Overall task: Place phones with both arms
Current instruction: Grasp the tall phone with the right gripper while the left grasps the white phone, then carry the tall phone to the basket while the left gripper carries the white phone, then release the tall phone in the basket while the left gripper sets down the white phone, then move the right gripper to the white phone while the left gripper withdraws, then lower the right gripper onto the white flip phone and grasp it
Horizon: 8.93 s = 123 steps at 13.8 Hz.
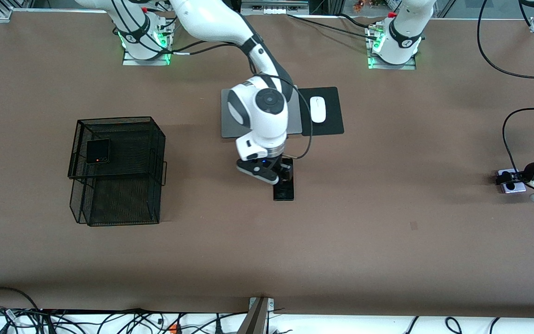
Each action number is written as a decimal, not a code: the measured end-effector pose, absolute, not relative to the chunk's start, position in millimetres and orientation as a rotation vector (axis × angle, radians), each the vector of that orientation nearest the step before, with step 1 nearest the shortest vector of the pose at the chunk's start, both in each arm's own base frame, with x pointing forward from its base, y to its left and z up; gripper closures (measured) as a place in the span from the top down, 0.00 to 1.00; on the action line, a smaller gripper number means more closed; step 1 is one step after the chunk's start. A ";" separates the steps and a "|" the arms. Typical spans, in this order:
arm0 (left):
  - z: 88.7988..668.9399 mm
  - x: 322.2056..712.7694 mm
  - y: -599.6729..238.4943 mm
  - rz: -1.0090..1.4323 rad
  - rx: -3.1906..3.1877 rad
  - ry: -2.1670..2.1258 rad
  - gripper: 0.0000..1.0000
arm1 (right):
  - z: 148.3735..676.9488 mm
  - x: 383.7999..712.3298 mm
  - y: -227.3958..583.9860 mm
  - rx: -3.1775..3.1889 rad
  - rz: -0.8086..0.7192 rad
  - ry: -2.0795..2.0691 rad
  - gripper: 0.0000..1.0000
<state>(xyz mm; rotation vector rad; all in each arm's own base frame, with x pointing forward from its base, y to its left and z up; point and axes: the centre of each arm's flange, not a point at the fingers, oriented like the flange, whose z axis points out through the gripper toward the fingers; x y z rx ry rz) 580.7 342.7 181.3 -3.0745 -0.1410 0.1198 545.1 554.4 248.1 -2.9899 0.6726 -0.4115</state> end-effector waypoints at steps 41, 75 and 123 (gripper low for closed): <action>353.0 677.4 110.8 0.447 -2.996 0.209 0.85 | 367.0 585.5 510.8 -3.108 -0.387 0.146 0.79; 384.5 660.3 -278.5 0.184 -3.242 -0.033 1.00 | 328.4 526.6 110.0 -3.273 -0.096 -0.015 0.79; 592.3 559.6 -22.9 -0.107 -3.111 0.003 1.00 | 172.3 537.0 588.2 -2.937 -0.631 0.494 1.00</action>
